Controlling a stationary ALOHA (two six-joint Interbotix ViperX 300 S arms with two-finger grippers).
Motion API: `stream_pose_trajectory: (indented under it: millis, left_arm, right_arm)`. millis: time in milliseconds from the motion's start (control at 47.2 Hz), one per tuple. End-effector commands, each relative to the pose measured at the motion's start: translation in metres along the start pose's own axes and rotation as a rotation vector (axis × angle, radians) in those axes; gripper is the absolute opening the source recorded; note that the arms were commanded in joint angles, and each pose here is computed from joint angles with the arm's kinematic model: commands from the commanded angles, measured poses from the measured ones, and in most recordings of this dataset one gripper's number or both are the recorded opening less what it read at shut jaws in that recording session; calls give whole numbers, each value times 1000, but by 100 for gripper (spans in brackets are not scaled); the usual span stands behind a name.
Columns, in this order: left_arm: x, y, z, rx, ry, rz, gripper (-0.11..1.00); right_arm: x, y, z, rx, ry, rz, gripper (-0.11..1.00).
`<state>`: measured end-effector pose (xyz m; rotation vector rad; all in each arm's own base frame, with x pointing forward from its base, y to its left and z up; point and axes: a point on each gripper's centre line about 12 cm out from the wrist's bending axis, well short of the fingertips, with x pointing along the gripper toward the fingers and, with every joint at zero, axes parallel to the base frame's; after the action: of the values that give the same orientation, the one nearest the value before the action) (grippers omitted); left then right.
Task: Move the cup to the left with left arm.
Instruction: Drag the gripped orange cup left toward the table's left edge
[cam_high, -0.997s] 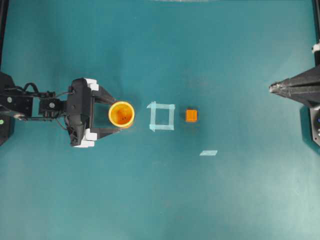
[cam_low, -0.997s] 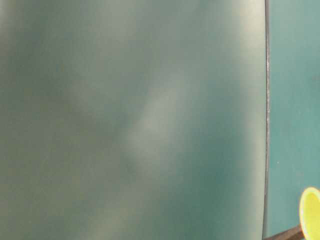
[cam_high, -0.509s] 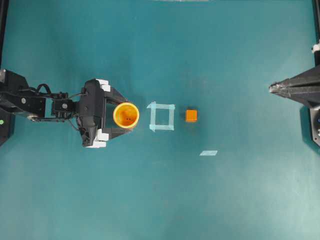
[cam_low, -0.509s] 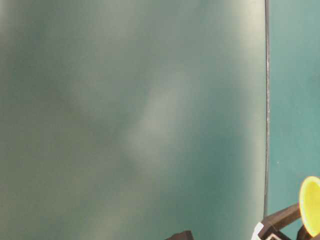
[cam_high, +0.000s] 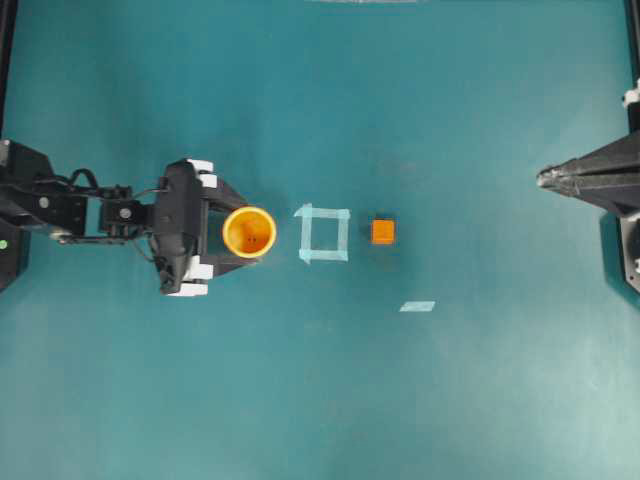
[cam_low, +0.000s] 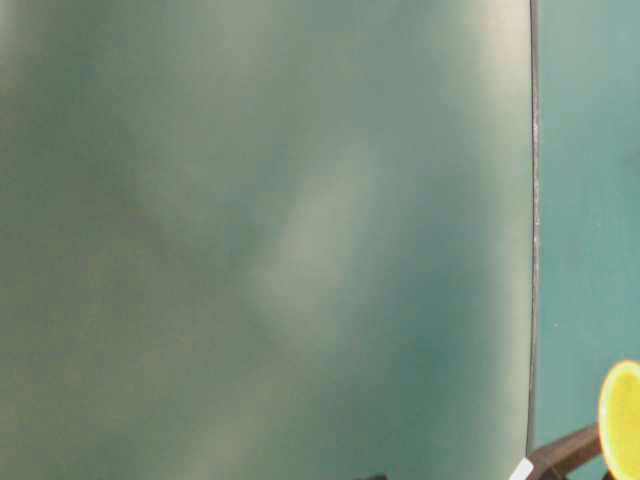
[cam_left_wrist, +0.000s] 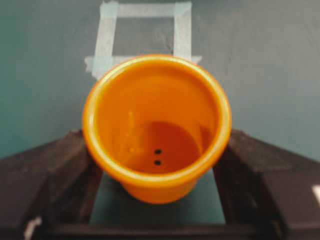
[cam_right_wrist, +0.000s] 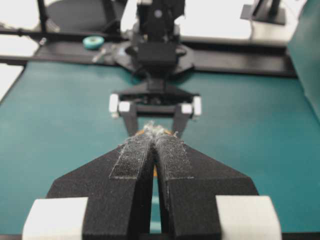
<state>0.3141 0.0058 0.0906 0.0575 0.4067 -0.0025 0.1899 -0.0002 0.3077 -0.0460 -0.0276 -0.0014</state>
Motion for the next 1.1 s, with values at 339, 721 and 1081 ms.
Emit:
stream_pose_trajectory:
  millis: [339,721,1081]
  left_arm:
    - [-43,0,7,0,-100,5,64]
    - [-68,-1,-2,-5,-83,4,64]
    - [-81,-2,-14,-20,-32,1,64]
  right_arm:
    - [2,0,11,3,-25,0,0]
    - [2,0,10,8,-23,1,0]
    - [3,0,11,12,-23,1,0]
